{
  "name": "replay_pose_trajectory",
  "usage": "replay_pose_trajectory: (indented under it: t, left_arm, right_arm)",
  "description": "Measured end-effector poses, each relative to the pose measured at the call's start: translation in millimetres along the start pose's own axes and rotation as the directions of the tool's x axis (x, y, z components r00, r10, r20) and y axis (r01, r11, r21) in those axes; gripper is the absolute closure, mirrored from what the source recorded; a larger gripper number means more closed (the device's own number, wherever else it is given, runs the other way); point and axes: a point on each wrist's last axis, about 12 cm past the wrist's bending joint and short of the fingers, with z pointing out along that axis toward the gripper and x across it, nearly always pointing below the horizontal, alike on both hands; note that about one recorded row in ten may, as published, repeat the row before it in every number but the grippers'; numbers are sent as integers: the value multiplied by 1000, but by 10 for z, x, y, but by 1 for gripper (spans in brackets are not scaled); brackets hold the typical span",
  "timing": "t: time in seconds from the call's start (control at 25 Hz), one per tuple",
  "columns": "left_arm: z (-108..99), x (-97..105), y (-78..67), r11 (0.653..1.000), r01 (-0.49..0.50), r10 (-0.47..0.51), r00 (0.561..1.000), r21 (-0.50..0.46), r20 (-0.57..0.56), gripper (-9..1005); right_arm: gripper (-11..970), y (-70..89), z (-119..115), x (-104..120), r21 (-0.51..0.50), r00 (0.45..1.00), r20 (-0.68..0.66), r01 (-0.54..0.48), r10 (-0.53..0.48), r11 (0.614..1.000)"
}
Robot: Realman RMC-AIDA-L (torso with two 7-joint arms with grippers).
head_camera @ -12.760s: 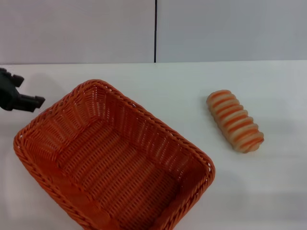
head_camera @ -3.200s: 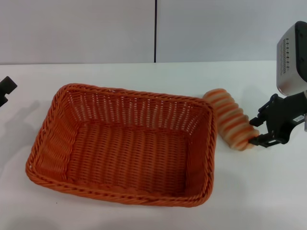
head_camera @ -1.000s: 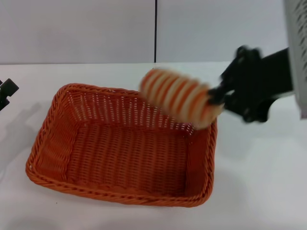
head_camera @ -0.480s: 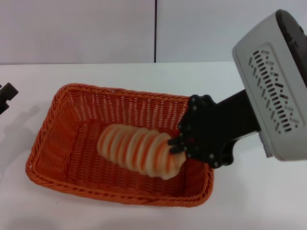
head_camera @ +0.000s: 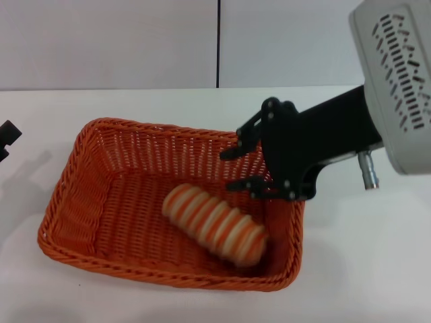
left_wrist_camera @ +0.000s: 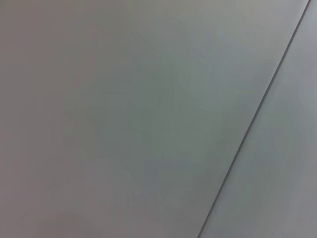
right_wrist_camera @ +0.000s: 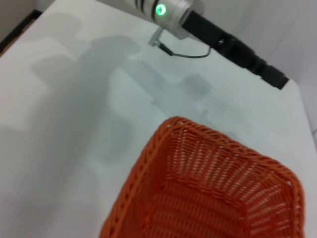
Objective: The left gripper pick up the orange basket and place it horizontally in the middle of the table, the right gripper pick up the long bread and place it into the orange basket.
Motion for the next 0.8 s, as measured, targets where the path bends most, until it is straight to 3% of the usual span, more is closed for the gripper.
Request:
replay_pose_trajectory:
  t: [0.2, 0.28, 0.32, 0.36, 0.44, 0.6, 0.8]
  left_arm:
    - [-2, -20, 19, 1000, -24, 24, 1000, -13, 7, 190]
    - [-12, -34, 31, 999, -44, 44, 999, -24, 18, 190]
    - [-20, -41, 36, 998, -55, 55, 998, -31, 24, 190]
    - [-29, -48, 42, 997, -67, 68, 997, -37, 30, 190]
    - [-50, -59, 51, 995, -85, 88, 995, -52, 40, 191]
    - [-120, -71, 67, 988, -120, 128, 989, -98, 76, 191]
    - [-218, -96, 95, 974, -151, 172, 977, -166, 124, 191]
  right_arm:
    - [637, -123, -215, 112, 139, 997, 42, -69, 63, 988]
    - [549, -168, -390, 220, 210, 987, 110, -135, 114, 968]
    - [504, -166, -570, 362, 255, 964, 215, -213, 160, 943]
    - [460, -166, -570, 362, 255, 964, 215, -213, 160, 943]
    - [405, -133, -747, 547, 290, 923, 327, -301, 202, 908]
    - [362, 74, -1004, 1019, 314, 799, 554, -460, 233, 830]
    - [351, 444, -1036, 1551, 320, 674, 704, -582, 223, 748]
